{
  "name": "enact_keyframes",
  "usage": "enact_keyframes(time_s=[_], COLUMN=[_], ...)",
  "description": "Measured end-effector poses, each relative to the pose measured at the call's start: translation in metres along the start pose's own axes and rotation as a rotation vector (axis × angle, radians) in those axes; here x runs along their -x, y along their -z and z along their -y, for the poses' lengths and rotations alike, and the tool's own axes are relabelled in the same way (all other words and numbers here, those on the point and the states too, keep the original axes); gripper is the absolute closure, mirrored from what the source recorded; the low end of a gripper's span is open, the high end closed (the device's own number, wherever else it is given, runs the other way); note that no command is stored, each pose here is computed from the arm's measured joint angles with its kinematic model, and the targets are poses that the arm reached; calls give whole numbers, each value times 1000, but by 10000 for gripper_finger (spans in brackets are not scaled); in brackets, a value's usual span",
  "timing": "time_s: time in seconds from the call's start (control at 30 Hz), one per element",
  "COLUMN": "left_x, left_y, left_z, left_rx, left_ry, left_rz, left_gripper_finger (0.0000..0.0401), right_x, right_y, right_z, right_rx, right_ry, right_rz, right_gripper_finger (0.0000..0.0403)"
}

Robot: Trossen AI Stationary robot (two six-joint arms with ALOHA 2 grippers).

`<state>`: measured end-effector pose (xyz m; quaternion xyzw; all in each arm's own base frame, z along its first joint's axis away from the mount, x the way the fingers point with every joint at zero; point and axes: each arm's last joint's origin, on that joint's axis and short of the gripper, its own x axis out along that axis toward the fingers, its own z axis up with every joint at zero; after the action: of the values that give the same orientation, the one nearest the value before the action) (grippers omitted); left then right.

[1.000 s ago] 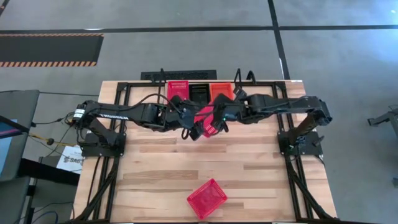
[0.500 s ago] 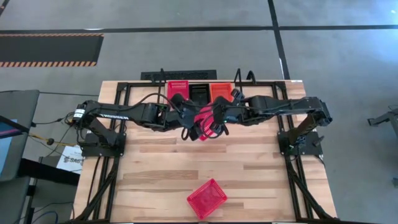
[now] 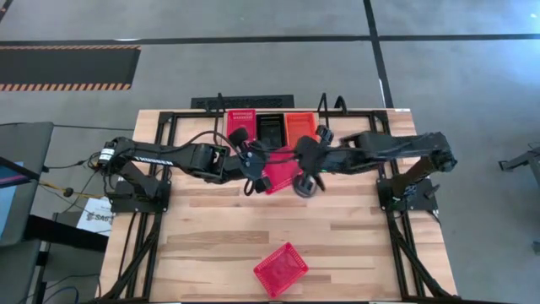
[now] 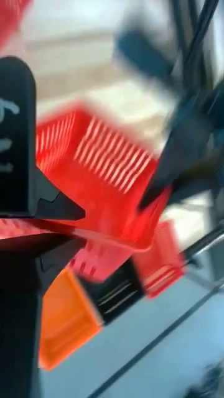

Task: Stack baskets on shelf by color
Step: Stack the right red bin on top of the red bin on the shelf

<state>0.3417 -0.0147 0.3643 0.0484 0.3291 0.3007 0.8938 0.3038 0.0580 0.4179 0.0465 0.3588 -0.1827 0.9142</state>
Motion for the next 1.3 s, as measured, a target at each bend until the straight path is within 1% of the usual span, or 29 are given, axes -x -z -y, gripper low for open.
enact_keyframes(time_s=[0.07,0.1,0.17,0.23,0.33,0.37,0.47,0.53,0.6,0.7,0.77,0.83,0.9,0.97,1.0,1.17,1.3], left_x=[0,-1,-4,-5,-4,-4,-10,-16,-19,-25,-29,-35,-42,-50,-53,-65,-70], left_y=[-3,-2,-2,-3,-2,-1,1,7,15,27,32,34,34,33,33,35,39], left_z=[0,-1,-4,-4,-3,-4,-16,-28,-43,-67,-81,-94,-106,-120,-127,-159,-176], left_rx=[17,14,29,44,58,60,151,248,318,377,405,453,487,522,538,609,686], left_ry=[7,-11,-22,-27,-1,-10,-110,-156,-209,-314,-347,-332,-300,-287,-281,-278,-232], left_rz=[20,12,10,17,10,2,-21,-81,-169,-286,-360,-409,-441,-436,-436,-439,-471], left_gripper_finger=[401,401,401,401,401,401,401,401,401,401,401,401,401,401,401,401,401], right_x=[19,28,42,54,62,64,76,89,100,110,115,118,119,118,117,115,116], right_y=[-5,-8,-10,-14,-18,-20,-19,-19,-18,-14,-9,-4,0,3,4,6,5], right_z=[-5,-8,-11,-14,-11,-11,-11,-8,-3,2,6,11,15,17,18,23,26], right_rx=[27,42,84,98,93,91,85,69,70,97,111,114,113,118,121,91,112], right_ry=[-33,-67,-94,-123,-108,-111,-132,-137,-98,-4,56,113,167,211,234,307,373], right_rz=[58,84,113,154,196,202,200,219,238,242,238,227,211,194,187,190,222], right_gripper_finger=[369,364,350,332,299,287,257,246,244,257,277,304,340,380,390,386,397])
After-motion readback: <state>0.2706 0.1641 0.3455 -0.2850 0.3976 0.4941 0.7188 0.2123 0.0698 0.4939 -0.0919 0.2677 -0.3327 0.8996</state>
